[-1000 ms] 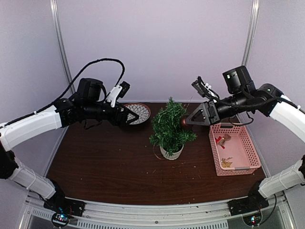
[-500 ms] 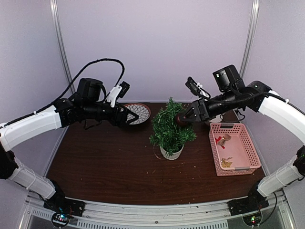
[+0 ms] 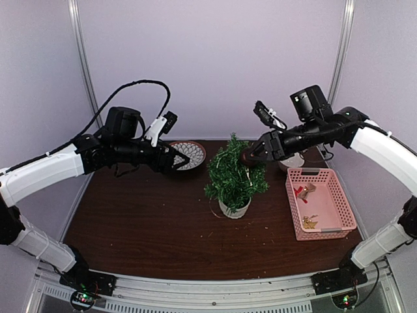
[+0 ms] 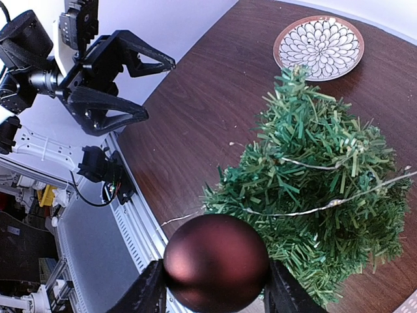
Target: Decorate the small christmas tree
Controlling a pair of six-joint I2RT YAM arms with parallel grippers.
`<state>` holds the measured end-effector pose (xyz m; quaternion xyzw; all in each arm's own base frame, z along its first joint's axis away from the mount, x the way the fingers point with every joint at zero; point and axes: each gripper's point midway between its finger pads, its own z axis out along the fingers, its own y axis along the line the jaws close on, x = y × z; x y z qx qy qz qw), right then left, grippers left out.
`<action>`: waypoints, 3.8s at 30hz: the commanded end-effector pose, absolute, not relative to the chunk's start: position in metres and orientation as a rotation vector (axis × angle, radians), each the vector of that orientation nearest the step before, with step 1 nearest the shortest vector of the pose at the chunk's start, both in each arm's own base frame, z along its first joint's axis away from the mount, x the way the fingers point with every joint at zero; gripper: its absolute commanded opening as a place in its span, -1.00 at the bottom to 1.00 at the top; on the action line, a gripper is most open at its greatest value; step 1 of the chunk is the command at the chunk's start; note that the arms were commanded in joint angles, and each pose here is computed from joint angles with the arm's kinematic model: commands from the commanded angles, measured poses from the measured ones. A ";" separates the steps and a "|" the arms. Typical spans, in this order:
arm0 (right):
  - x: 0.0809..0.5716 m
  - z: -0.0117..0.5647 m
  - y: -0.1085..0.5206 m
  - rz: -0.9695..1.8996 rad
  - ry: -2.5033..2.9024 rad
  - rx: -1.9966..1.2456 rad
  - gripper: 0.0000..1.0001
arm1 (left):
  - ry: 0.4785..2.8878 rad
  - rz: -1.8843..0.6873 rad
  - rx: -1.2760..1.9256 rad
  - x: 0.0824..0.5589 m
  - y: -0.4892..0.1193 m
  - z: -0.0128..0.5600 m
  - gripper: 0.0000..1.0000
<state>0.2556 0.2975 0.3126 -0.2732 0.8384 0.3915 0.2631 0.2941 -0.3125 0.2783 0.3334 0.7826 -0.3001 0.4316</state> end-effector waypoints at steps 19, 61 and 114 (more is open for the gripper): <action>0.272 0.319 0.296 1.025 2.224 -0.719 -0.45 | 1.825 -0.742 0.886 0.291 -0.317 0.301 0.53; 0.257 0.321 0.289 1.099 2.195 -0.620 -0.45 | 1.001 -0.390 1.497 0.191 -0.481 0.321 -0.22; 0.260 0.322 0.296 1.124 2.190 -0.642 -0.44 | 1.200 -0.221 1.454 0.231 -0.485 0.273 -0.73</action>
